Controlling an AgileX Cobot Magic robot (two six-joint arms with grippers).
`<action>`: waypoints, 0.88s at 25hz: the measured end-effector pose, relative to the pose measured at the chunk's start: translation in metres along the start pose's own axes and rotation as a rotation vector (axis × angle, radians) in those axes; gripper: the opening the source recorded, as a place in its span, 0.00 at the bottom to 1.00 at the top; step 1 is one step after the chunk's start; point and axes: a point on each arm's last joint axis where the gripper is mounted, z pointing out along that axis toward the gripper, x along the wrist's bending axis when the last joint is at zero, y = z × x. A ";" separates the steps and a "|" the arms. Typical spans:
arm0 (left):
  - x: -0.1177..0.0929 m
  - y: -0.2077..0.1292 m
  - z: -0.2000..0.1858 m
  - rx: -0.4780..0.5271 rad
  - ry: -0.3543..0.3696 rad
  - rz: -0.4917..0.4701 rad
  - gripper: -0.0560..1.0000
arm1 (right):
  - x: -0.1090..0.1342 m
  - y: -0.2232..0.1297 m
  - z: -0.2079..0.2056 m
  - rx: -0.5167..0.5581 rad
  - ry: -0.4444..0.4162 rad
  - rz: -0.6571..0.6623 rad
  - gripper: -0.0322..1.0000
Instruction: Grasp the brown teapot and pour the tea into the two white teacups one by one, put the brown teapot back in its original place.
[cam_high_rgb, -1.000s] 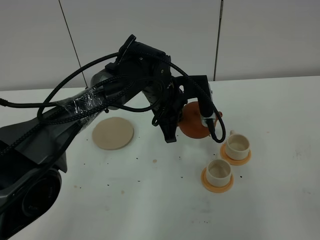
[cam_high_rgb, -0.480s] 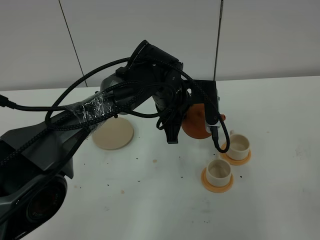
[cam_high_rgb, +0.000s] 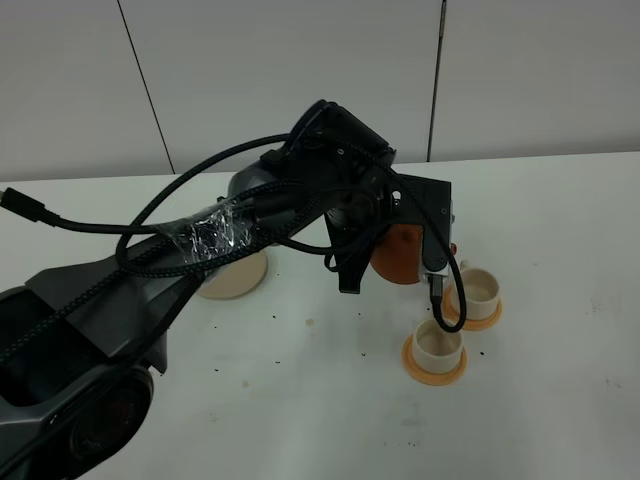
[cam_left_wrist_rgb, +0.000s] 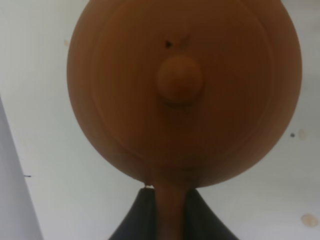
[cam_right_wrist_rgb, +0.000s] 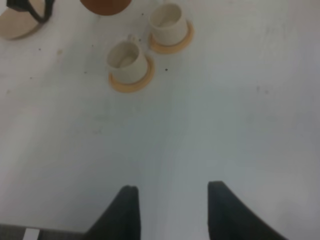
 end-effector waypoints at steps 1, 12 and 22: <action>0.000 0.001 -0.001 0.006 0.007 0.009 0.21 | 0.000 0.000 0.000 0.000 0.000 0.000 0.34; 0.001 0.010 -0.004 0.013 0.073 0.061 0.21 | 0.000 0.000 0.000 0.000 0.000 0.000 0.34; -0.005 0.022 0.005 0.001 0.080 0.090 0.21 | 0.000 0.000 0.000 0.000 0.000 0.000 0.34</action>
